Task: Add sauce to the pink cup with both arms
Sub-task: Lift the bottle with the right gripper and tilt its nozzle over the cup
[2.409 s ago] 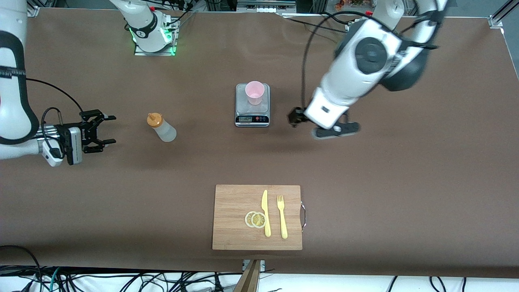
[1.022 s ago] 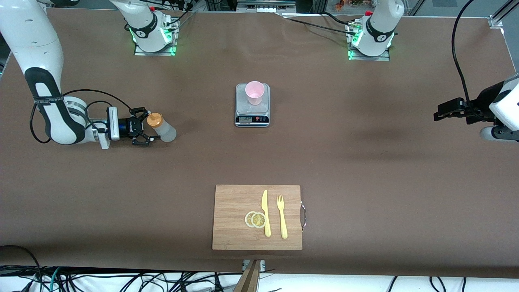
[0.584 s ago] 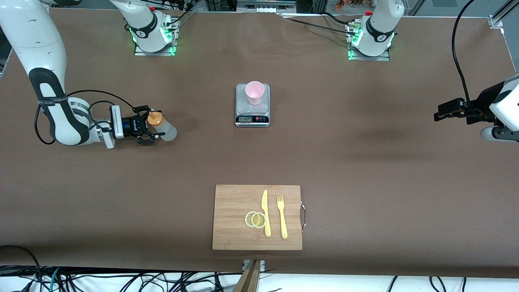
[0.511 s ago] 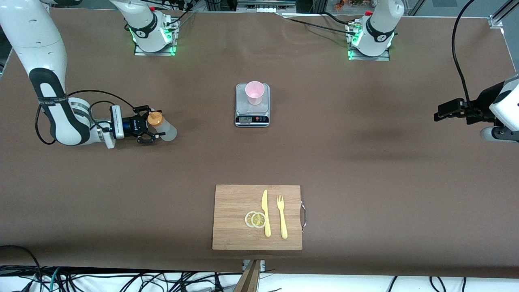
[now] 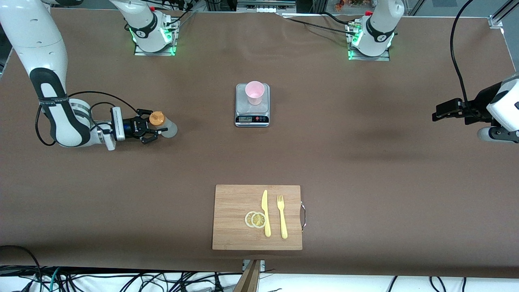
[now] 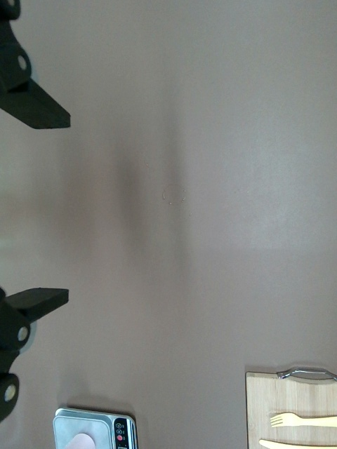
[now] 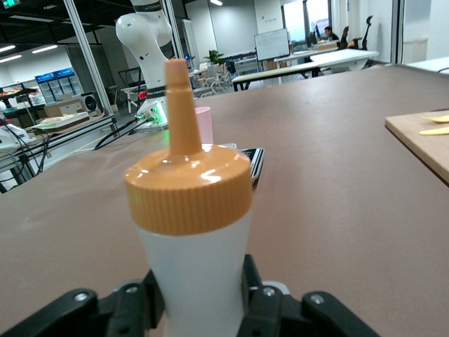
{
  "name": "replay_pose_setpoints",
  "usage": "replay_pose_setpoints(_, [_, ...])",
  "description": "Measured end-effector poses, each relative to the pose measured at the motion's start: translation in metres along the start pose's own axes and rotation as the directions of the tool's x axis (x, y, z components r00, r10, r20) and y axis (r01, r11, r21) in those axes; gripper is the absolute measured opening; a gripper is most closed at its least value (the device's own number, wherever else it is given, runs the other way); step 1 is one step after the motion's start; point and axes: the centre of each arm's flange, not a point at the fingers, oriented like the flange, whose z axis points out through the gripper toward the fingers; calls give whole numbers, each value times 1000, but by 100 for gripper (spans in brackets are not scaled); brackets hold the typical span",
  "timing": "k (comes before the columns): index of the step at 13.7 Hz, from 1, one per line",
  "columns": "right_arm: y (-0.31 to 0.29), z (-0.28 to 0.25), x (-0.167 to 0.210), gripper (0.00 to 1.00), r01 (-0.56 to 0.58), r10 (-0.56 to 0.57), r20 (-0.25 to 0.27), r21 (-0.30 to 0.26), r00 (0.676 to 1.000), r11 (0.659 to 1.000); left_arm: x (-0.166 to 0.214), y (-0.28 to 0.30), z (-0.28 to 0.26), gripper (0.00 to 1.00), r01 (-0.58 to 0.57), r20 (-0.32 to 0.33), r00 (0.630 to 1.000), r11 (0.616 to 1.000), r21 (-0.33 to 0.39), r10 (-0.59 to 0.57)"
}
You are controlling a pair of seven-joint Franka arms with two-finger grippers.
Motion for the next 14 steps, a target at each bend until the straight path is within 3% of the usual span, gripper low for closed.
replay_pose_setpoints(6, [37, 10, 46, 38, -40, 20, 169, 111, 985, 993, 0, 0, 0, 100, 0, 0, 1000, 1000, 0, 0])
replay_pose_setpoints(8, [51, 28, 74, 38, -53, 17, 252, 140, 968, 989, 0, 0, 0, 100, 0, 0, 1000, 1000, 0, 0])
replay_pose_setpoints(11, [64, 50, 124, 38, -92, 11, 410, 178, 912, 980, 0, 0, 0, 100, 0, 0, 1000, 1000, 0, 0])
replay_pose_setpoints(14, [70, 77, 180, 38, -144, 7, 581, 190, 814, 971, 0, 0, 0, 100, 0, 0, 1000, 1000, 0, 0])
